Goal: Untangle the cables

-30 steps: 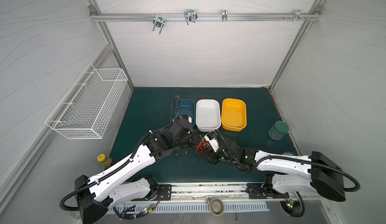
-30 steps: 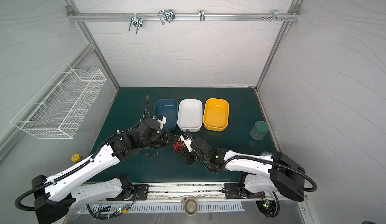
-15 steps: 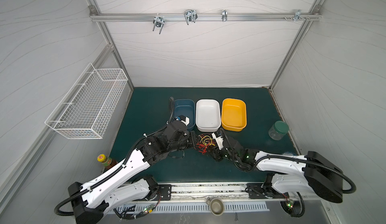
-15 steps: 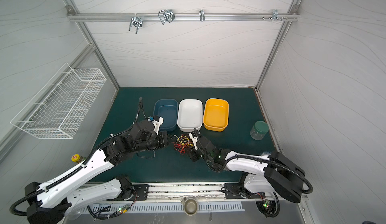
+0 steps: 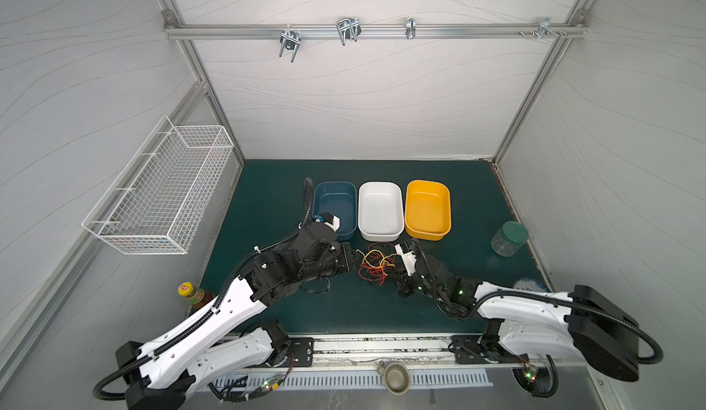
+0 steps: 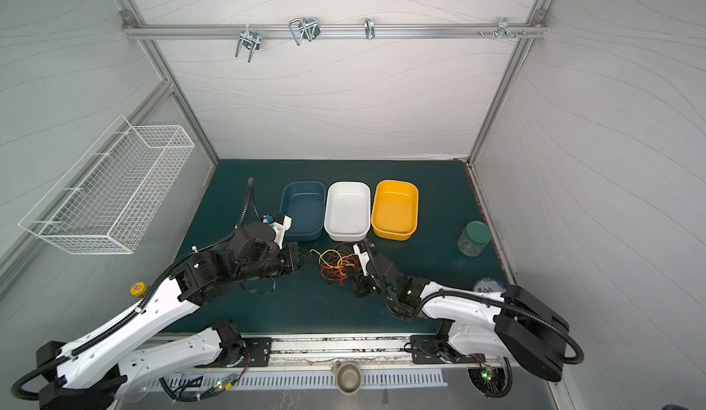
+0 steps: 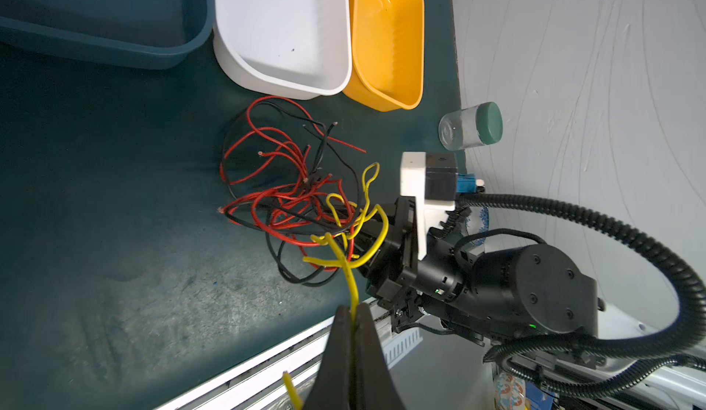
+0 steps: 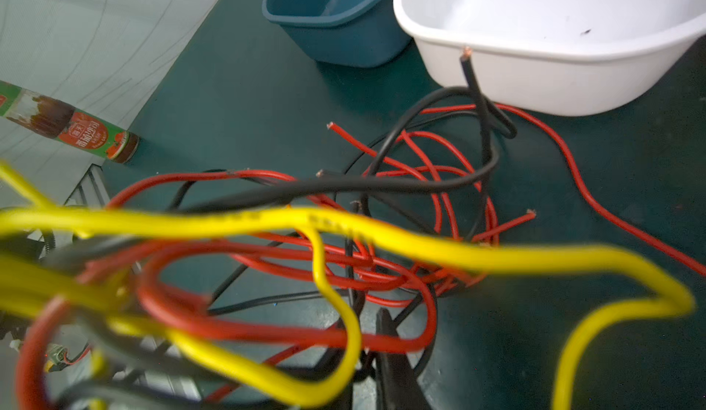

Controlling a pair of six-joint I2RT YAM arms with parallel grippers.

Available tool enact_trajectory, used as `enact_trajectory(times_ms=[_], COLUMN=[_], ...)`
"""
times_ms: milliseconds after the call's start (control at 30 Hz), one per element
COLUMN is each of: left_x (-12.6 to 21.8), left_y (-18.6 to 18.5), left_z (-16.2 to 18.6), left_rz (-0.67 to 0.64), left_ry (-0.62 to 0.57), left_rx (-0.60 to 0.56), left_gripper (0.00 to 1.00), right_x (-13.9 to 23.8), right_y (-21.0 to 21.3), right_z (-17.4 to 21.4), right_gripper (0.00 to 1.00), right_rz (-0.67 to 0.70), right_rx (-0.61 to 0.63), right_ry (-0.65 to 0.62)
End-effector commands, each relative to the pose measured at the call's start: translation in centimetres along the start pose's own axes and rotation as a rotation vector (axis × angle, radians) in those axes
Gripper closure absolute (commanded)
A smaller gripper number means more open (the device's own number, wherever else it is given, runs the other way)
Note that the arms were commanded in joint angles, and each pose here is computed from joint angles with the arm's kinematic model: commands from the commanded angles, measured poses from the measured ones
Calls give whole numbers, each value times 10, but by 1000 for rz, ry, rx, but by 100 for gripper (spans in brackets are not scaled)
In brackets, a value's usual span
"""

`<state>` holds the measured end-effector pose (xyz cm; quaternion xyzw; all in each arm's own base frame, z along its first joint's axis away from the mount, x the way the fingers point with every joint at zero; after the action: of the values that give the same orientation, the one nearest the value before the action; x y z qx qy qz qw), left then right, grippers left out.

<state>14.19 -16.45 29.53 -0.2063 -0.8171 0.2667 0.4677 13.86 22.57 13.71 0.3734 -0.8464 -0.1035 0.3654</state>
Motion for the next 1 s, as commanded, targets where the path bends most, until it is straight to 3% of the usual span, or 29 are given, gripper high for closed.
enact_trajectory(times_ms=[0, 167, 400, 767, 800, 867, 967], left_x=[23, 33, 44, 46, 46, 43, 33], left_y=[-4, 1, 9, 12, 13, 12, 11], left_z=[-11, -14, -18, -19, -19, -17, -14], left_rz=[-31, -142, -273, -334, -343, -325, -299], left_ry=[-81, -80, -72, -46, -45, -29, 7], left_rx=[-48, -118, -222, -344, -352, -363, -367], left_gripper=[100, 100, 100, 100, 100, 100, 100], right_x=[10, 21, 33, 40, 41, 41, 44], right_y=[-17, -34, -46, -51, -49, -42, -31], right_z=[4, 4, 2, -1, -2, -7, -16], right_gripper=[90, 100, 100, 100, 95, 72, 57], right_rz=[70, 111, 128, 203, 192, 149, 87], right_rx=[-37, -101, -185, -201, -195, -178, -167], right_ry=[-19, -20, -17, 54, 66, 83, 90])
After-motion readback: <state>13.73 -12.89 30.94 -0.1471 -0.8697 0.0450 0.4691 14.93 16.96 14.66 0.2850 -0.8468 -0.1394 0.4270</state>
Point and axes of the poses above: each gripper's point midway between its finger pads, its own x axis back along the fingers, its own y axis along the line the jaws close on, z = x × y, the point moved 8 cm from there along x, back along the fingers, and after that the axes turned 1 degree about -x, right-handed, at the moved point
